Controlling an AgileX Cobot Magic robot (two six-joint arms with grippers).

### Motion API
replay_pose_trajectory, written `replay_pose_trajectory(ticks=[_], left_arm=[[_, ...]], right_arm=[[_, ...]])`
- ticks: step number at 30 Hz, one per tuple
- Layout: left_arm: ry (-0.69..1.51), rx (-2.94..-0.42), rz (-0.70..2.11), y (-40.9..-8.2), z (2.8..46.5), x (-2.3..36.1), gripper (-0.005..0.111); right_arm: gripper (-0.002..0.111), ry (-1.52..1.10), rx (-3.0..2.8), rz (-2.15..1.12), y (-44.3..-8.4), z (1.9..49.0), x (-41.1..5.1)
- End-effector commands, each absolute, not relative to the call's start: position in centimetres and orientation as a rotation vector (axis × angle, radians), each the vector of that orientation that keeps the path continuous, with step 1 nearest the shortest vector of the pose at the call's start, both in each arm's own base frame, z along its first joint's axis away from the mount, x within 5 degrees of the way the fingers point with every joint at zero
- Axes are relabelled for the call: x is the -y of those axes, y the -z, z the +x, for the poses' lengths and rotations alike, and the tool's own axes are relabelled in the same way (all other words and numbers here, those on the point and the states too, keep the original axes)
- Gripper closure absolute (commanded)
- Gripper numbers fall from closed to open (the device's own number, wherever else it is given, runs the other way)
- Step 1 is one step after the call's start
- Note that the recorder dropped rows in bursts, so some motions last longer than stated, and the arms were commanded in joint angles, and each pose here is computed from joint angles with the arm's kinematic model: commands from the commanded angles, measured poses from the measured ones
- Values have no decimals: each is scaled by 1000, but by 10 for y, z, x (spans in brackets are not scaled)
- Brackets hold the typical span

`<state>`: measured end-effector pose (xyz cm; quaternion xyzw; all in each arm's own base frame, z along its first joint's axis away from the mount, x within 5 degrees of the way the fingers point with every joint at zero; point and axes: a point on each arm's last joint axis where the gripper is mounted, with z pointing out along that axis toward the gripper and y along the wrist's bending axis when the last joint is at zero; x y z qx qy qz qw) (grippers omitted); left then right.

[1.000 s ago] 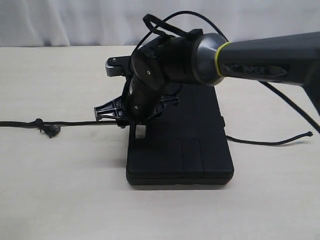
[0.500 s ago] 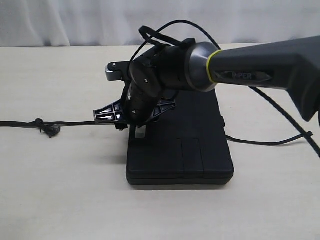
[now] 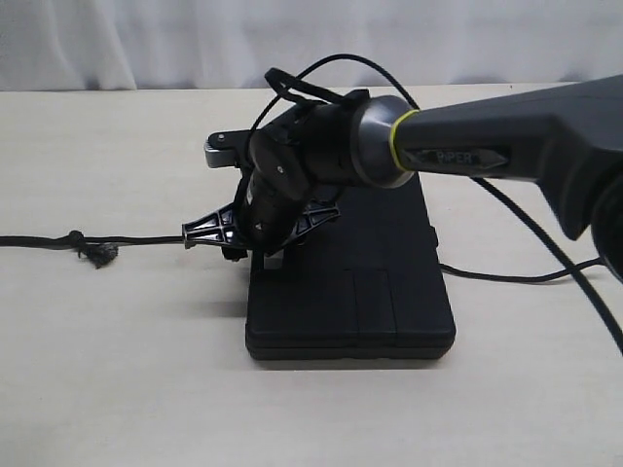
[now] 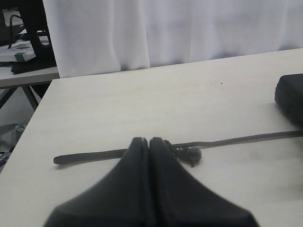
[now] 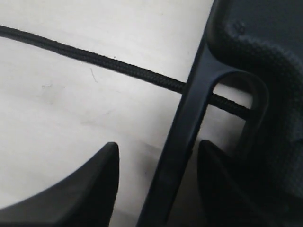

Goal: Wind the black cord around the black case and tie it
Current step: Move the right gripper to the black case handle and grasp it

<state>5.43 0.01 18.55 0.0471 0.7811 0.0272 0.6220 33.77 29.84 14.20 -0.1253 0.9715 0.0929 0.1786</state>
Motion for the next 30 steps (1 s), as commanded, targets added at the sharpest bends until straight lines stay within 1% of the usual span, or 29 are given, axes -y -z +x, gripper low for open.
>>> replay_pose_trajectory(ticks=[1, 18, 24, 30], left_arm=[[-60, -1789, 106, -185, 54, 0, 107], [-60, -1789, 106, -185, 54, 0, 107], [-60, -1789, 106, -185, 54, 0, 107], [-60, -1789, 106, -185, 54, 0, 107]], right_arm=[[60, -249, -2744, -362, -141, 339, -298], [60, -244, -2725, -374, -141, 340, -298], [60, -302, -2676, -307, -144, 345, -302], [60, -263, -2710, -317, -133, 344, -300]])
